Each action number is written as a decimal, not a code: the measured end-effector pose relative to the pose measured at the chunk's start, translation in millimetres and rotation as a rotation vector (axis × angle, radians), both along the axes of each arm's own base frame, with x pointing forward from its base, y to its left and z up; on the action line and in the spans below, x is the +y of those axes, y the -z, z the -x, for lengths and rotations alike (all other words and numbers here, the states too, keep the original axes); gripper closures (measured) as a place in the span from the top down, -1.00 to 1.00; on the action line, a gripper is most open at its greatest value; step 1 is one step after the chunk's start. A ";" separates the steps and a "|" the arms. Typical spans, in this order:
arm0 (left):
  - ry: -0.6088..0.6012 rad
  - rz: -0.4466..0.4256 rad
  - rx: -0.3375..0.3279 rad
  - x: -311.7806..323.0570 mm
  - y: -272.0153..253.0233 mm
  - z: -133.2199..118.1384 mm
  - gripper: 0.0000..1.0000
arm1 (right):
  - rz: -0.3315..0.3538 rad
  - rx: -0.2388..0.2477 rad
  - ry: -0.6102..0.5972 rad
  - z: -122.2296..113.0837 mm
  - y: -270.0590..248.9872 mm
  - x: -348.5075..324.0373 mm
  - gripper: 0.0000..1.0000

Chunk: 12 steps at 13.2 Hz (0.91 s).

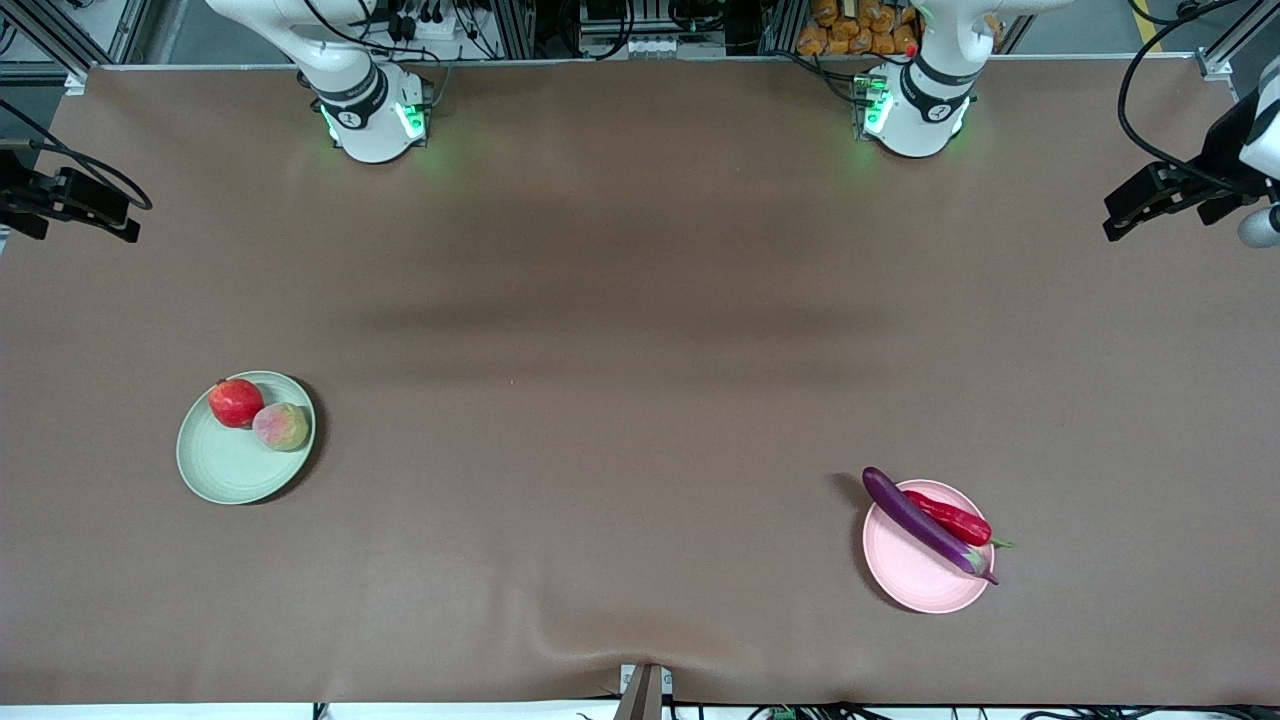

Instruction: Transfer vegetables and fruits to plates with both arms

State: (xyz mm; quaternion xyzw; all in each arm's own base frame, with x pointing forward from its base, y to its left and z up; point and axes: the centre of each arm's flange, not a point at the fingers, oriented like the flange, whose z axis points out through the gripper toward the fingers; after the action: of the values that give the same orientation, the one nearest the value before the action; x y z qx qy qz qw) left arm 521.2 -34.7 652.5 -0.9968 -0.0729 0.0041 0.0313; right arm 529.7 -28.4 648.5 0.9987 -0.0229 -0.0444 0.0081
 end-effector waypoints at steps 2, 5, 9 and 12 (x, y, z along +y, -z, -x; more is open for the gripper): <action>0.002 0.000 0.000 -1.1 -0.4 1.6 1.00 | 0.001 -0.005 0.008 -0.8 0.1 -4.0 1.00; 0.005 -0.001 0.001 -2.7 -3.4 6.9 1.00 | 0.002 -0.036 0.028 -4.7 -1.6 -7.3 1.00; 0.007 0.008 -0.027 -3.9 -18.9 17.8 1.00 | -0.011 -0.038 0.079 -7.4 1.2 -9.8 1.00; 0.000 0.029 -0.032 -1.4 -21.8 18.8 1.00 | -0.012 -0.038 0.083 -7.4 1.2 -9.5 1.00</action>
State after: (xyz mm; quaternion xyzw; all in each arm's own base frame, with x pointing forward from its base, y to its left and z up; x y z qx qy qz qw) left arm 502.4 -36.1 674.3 -0.9971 -0.0731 -0.0106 0.0157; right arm 537.1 -37.9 647.3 0.9976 -0.0641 -0.0260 -0.0002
